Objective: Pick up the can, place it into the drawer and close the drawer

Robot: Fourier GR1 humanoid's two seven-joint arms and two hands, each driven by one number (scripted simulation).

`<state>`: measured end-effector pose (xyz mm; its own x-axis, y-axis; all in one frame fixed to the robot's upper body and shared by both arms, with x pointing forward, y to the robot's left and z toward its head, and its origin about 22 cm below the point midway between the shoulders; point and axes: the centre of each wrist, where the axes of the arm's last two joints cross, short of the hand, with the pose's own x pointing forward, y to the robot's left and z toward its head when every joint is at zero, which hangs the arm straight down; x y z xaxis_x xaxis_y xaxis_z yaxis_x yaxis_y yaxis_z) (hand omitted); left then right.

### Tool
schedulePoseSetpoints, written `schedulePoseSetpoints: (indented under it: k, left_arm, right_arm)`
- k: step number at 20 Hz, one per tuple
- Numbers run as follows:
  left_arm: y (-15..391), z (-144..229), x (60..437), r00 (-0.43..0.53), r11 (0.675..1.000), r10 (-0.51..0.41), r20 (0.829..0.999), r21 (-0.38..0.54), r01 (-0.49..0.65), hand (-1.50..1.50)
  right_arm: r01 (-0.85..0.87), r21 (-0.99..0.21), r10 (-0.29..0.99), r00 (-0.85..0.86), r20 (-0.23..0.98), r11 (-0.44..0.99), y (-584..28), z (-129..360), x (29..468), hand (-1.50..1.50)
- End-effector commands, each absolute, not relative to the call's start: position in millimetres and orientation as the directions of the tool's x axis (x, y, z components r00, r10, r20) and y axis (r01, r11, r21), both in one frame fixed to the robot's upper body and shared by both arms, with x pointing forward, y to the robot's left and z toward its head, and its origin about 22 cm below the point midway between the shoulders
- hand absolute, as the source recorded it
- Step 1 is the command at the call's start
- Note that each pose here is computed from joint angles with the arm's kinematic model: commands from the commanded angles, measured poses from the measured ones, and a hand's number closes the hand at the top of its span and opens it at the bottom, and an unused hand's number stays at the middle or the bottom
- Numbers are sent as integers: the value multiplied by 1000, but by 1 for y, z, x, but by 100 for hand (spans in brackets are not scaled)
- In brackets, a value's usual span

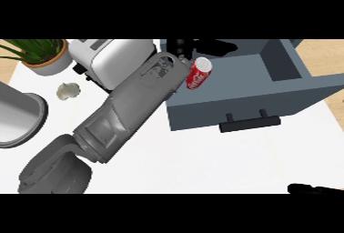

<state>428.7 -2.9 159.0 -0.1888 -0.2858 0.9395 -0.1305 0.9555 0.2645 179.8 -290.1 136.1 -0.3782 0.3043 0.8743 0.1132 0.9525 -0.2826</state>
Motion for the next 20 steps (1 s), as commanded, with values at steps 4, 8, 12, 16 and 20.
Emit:
schedulePoseSetpoints:
  k: [4,8,12,16,20]
  left_arm:
    - [-7,165,425,-198,978,-199,960,180,-107,-150]
    - [-13,179,426,-215,979,-180,960,154,-130,-150]
    - [-17,183,424,-241,978,-178,954,145,-148,-150]
    - [-20,190,424,-235,978,-190,953,163,-129,-150]
    - [-22,191,420,-225,984,-159,961,135,-119,-150]
  right_arm:
    - [137,-475,482,-450,752,869,-283,152,183,-150]
    - [143,-557,554,-452,699,818,-279,146,196,-150]
    - [189,-689,688,-439,578,700,-271,151,193,-150]
    - [209,-797,796,-392,462,566,-258,138,208,-150]
    - [211,-855,848,-374,376,473,-237,123,222,-150]
